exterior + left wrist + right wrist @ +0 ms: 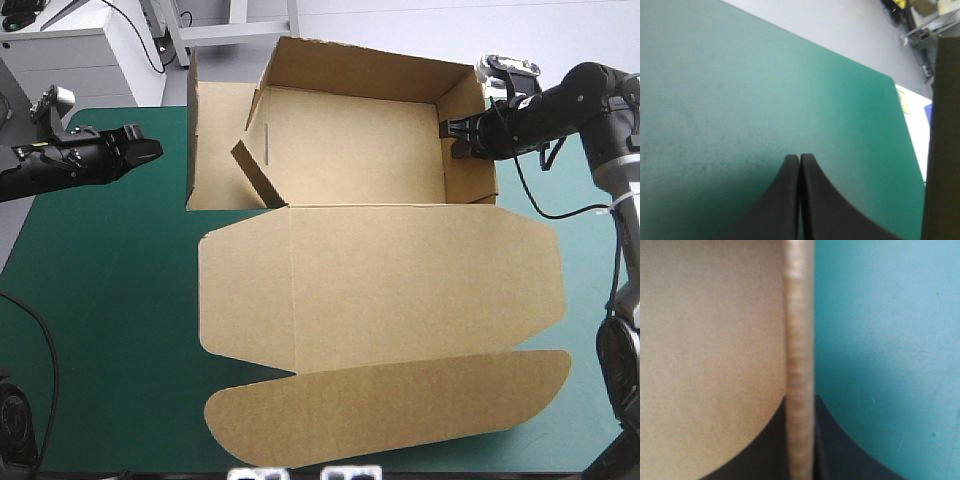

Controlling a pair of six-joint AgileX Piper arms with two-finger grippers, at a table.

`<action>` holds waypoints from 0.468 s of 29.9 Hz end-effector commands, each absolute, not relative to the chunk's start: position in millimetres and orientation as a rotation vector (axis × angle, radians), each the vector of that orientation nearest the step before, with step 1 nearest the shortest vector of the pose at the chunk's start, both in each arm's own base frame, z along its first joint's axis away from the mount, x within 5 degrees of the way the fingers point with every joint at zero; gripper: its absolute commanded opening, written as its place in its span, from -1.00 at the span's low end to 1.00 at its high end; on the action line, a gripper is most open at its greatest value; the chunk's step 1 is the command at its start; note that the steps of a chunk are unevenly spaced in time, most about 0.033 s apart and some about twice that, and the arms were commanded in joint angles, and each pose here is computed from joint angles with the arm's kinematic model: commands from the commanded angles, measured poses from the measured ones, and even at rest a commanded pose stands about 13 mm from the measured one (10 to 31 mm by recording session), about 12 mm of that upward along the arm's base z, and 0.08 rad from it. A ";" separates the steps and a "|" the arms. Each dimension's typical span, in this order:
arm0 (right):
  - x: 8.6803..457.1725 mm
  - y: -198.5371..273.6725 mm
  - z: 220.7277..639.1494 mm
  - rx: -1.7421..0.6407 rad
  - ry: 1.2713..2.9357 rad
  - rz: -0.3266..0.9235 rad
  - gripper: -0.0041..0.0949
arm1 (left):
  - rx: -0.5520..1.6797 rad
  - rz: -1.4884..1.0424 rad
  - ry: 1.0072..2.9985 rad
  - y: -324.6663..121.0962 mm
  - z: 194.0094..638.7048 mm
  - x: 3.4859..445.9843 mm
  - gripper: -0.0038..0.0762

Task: Fold the box

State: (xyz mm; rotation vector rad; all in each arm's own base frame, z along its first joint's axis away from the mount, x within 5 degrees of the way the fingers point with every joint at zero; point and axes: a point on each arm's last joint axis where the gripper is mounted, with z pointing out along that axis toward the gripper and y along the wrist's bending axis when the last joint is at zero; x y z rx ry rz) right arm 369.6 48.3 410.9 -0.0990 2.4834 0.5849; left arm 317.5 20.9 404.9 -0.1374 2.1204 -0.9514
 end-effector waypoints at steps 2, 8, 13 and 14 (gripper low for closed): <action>354.4 55.7 450.1 -0.110 2.288 0.730 -0.95 | -0.090 -1.112 1.938 9.7 437.2 306.7 -0.92; 356.0 71.6 451.0 -0.146 2.241 0.746 -0.95 | -0.007 -1.194 1.915 2.4 444.4 297.2 -0.92; 359.1 88.4 446.1 -0.169 2.216 0.711 -0.95 | 0.038 -1.162 1.892 -1.9 456.6 282.3 -0.92; 359.6 91.8 445.6 -0.175 2.211 0.707 -0.95 | 0.044 -1.160 1.888 -2.6 458.3 280.0 -0.92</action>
